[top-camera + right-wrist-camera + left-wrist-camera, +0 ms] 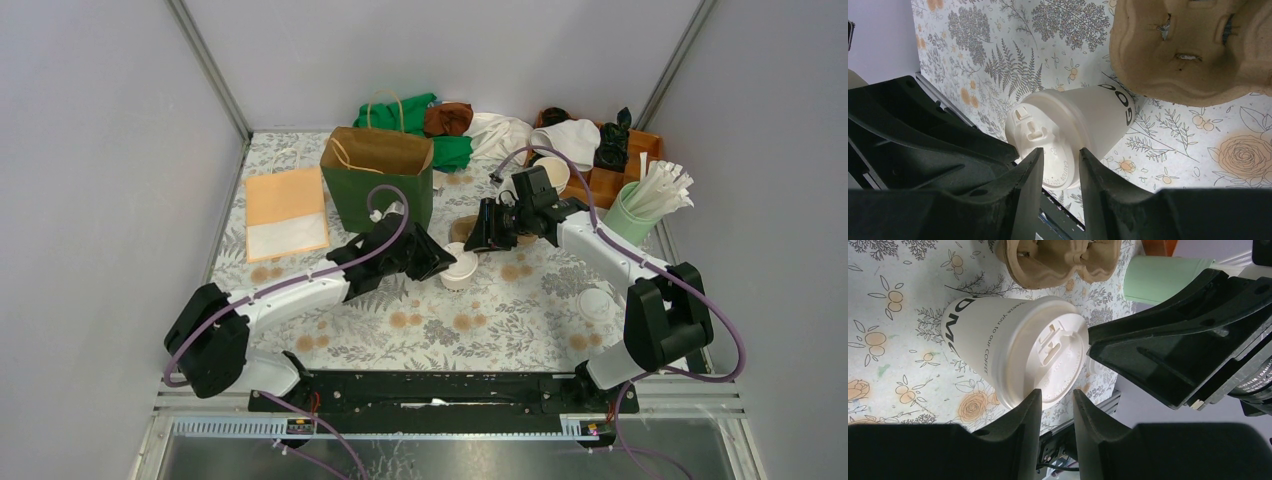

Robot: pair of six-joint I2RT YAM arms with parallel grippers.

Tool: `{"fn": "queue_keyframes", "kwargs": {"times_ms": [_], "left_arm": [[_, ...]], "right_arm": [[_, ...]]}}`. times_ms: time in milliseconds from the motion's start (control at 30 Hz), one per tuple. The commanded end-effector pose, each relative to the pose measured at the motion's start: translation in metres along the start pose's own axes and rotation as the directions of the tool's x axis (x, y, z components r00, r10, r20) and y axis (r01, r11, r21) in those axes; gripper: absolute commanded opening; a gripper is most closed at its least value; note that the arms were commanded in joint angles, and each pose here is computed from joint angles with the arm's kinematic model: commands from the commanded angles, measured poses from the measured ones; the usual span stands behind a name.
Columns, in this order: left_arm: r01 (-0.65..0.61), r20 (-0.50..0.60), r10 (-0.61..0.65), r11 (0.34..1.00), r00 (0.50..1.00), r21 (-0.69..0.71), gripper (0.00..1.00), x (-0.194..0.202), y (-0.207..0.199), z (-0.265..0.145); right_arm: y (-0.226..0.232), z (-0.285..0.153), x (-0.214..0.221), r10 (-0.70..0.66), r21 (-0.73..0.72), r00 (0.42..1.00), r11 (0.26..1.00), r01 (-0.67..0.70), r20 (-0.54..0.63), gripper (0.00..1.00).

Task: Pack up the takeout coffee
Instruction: Adjust the cup lid on the coffee cup.

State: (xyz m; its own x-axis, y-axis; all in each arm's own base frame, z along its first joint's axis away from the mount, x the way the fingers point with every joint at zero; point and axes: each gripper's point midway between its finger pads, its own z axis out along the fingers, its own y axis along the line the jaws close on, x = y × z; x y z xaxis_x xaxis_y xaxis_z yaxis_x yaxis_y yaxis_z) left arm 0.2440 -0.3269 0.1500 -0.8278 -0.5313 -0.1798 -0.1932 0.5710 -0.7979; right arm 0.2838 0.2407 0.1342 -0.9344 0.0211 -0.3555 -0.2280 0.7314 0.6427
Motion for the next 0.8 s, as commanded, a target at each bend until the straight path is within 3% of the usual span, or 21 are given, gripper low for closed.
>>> {"fn": "queue_keyframes", "kwargs": {"times_ms": [0, 367, 767], "left_arm": [[-0.011, 0.01, 0.011, 0.999, 1.0, 0.042, 0.34, -0.007, -0.02, -0.003], [0.006, 0.025, -0.007, 0.998, 1.0, 0.06, 0.37, -0.006, -0.018, -0.024], [0.014, 0.008, -0.015, 0.999, 1.0, 0.042, 0.37, -0.003, -0.014, -0.015]], "right_arm": [[0.007, 0.0, -0.003, -0.022, -0.01, 1.0, 1.0, 0.022, -0.007, 0.39], [0.005, 0.002, -0.002, -0.016, -0.002, 1.0, 1.0, 0.016, -0.013, 0.39], [0.005, 0.002, -0.001, -0.016, -0.003, 1.0, 1.0, 0.016, -0.016, 0.39]]}}
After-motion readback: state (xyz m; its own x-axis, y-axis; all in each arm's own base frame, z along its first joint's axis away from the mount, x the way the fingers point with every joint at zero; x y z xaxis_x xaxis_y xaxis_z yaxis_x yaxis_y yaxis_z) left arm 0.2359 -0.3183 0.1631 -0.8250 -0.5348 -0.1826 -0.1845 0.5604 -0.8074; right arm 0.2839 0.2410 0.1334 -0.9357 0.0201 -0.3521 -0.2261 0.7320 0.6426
